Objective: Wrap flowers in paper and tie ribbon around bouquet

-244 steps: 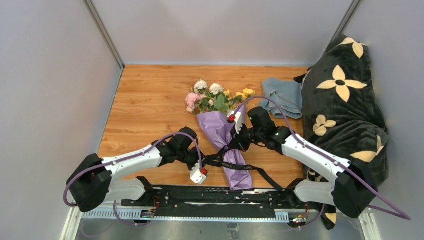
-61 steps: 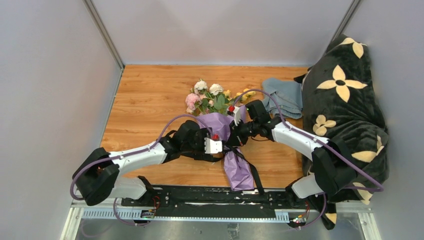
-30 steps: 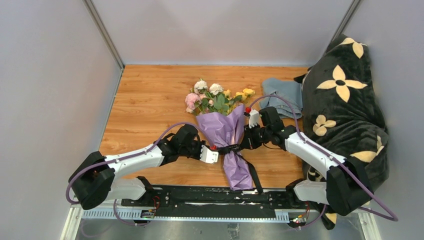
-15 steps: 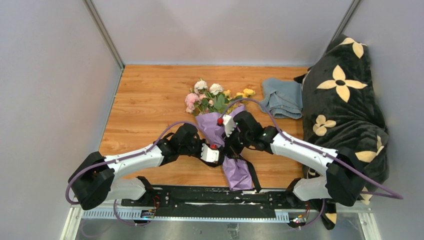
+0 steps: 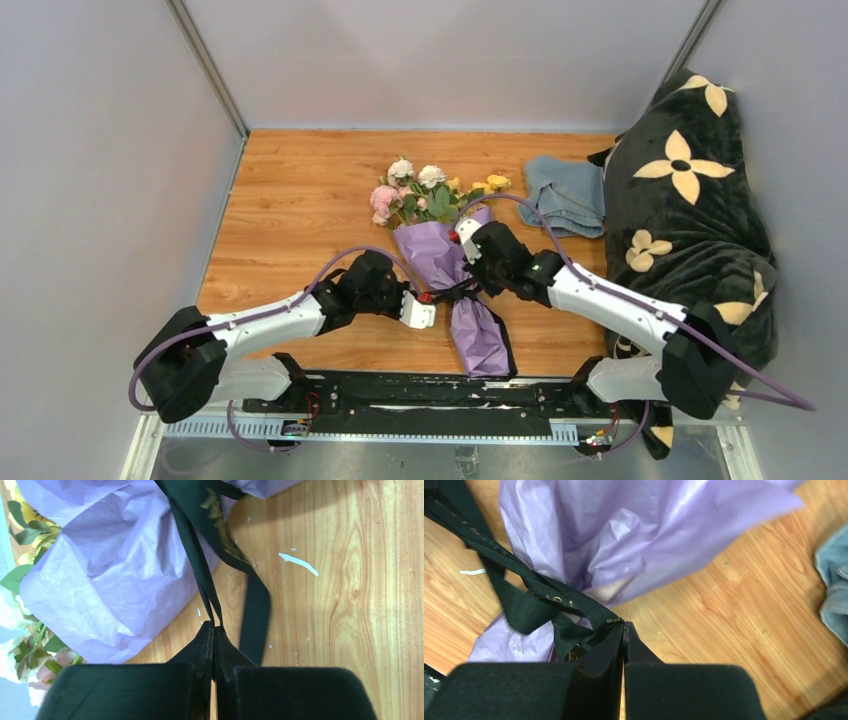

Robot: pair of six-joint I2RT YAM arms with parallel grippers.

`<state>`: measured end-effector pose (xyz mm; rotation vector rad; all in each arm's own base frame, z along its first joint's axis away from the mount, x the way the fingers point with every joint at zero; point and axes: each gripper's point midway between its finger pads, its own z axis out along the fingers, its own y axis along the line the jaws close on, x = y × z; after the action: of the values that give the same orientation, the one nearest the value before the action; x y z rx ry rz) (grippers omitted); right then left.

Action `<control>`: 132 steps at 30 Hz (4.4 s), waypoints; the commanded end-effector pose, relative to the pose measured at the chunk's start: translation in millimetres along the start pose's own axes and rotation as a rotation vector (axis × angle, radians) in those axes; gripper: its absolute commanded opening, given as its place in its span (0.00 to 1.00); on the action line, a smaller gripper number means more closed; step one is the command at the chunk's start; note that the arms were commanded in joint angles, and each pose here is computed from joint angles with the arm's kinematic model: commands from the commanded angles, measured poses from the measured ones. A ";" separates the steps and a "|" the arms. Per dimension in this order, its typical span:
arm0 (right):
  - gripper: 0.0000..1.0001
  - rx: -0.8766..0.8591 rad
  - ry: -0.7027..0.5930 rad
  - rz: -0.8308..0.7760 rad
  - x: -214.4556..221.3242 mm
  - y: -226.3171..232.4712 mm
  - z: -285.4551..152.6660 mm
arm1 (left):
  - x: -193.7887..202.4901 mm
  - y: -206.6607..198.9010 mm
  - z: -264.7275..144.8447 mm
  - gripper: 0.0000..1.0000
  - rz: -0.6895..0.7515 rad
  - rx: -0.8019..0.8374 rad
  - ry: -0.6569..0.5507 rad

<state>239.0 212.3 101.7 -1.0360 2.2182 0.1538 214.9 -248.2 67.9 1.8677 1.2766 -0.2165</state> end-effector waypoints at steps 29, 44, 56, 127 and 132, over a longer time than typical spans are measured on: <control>0.00 0.027 0.159 0.821 128.8 -79.4 -3.4 | 119.2 -41.3 -40.2 0.00 0.225 0.075 0.372; 0.00 0.038 0.202 0.821 138.0 -87.0 -1.2 | 151.6 -33.2 -57.9 0.00 0.227 0.067 0.441; 0.00 -0.042 0.159 0.800 125.3 -78.7 1.6 | 139.6 -27.0 -58.7 0.00 0.196 0.067 0.373; 0.21 -0.618 -0.219 0.328 -113.7 67.1 112.7 | -46.0 -59.1 -107.5 0.00 0.124 0.385 -0.102; 0.27 -0.657 -0.237 0.206 -128.6 66.2 80.8 | -20.4 -100.6 -119.9 0.00 0.238 0.559 -0.064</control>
<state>300.9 370.1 75.7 -0.8939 2.1630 1.1296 126.0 -198.2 128.6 2.2200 1.0566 -0.4355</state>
